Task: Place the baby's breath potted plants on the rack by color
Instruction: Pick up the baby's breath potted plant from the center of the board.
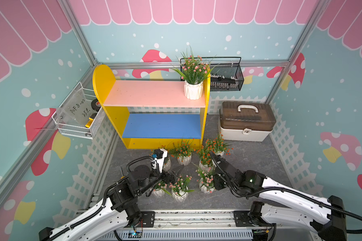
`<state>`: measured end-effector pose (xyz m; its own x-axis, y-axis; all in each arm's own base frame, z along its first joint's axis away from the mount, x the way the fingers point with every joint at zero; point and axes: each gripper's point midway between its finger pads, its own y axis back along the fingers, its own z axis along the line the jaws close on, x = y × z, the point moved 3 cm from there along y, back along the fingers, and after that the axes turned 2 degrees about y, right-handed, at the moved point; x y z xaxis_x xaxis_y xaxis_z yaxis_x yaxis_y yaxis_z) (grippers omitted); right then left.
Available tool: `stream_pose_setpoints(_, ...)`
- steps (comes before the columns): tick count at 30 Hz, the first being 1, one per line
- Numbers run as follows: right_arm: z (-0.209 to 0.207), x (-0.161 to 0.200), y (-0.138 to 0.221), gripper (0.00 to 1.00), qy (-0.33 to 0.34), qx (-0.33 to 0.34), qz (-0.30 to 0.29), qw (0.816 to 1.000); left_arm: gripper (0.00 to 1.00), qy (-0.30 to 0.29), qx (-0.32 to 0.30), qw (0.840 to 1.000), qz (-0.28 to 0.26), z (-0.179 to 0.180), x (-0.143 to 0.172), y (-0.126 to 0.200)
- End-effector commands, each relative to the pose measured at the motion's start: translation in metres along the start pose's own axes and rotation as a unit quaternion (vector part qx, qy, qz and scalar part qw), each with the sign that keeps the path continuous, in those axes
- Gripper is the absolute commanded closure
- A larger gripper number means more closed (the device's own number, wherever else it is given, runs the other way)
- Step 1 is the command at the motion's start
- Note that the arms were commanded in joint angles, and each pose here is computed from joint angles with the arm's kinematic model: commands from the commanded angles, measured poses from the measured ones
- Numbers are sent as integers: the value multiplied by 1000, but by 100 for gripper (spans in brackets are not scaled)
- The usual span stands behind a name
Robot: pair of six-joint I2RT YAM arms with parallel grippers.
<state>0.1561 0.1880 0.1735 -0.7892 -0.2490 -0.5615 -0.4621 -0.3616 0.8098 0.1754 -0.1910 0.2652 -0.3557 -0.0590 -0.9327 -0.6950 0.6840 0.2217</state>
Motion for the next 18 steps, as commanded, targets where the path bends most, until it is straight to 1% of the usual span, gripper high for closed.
stream_pose_setpoints(1, 0, -21, 30, 96, 21, -20, -18, 999, 1, -19, 33, 999, -19, -15, -18, -1)
stream_pose_setpoints(9, -1, -62, 78, 96, 46, -45, -32, 997, 1, -68, 91, 993, -13, -34, -16, -12)
stream_pose_setpoints(13, 7, -81, 92, 96, 54, -74, -38, 995, 1, -101, 109, 988, -27, -44, -18, -16)
stream_pose_setpoints(18, 16, -102, 103, 96, 64, -94, -44, 992, 1, -126, 119, 984, -49, -55, -24, -21)
